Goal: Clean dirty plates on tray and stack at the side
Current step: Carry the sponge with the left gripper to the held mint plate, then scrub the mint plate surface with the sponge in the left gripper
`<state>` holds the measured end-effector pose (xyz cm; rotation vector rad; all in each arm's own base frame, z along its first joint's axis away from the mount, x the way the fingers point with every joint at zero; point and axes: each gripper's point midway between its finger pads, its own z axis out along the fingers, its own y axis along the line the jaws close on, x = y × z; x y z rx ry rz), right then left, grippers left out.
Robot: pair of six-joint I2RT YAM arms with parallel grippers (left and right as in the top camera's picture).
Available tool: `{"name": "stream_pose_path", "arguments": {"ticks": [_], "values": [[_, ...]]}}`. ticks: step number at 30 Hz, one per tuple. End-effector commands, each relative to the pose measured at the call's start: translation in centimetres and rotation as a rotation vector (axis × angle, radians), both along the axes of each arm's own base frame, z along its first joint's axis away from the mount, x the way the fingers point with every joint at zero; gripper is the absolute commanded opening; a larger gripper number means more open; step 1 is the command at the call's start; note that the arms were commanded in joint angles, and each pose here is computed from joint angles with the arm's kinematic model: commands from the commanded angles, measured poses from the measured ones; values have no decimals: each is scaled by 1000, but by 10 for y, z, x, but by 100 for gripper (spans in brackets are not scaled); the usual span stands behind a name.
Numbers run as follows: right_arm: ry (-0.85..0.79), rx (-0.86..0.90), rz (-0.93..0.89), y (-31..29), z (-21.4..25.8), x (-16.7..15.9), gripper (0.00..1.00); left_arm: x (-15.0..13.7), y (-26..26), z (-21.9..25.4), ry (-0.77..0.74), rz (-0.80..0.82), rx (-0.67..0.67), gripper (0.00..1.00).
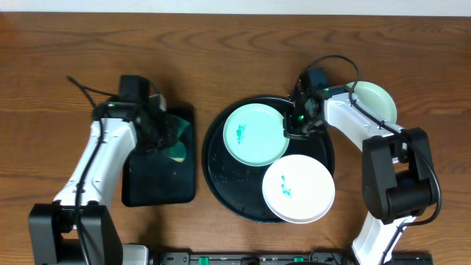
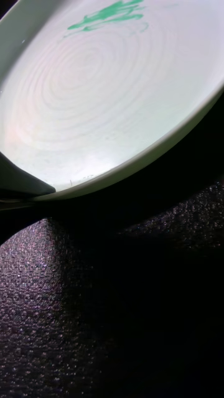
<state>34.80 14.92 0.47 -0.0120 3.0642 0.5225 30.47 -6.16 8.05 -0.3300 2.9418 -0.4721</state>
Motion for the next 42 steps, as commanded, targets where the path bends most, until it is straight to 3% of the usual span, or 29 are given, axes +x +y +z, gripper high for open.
{"name": "stream_pose_path", "arguments": {"ticks": [1,8,14,26,35,42], "values": [[14,-1,72,12,-8,-9,1,-8,-34,3,-16,-139,-34,7],[37,-42,119,16,-10,-21,1,-9,-90,8,-91,-281,-55,7],[43,-53,144,22,-10,-27,1,-1,-114,1,-120,-266,-52,7],[43,-53,155,26,-10,-29,1,2,-141,-83,57,-168,-51,7],[38,-52,155,26,-10,-28,1,-21,-201,-83,180,-209,-332,7],[37,-52,154,26,-10,-27,1,-51,-242,-95,227,-289,-364,7]]}}
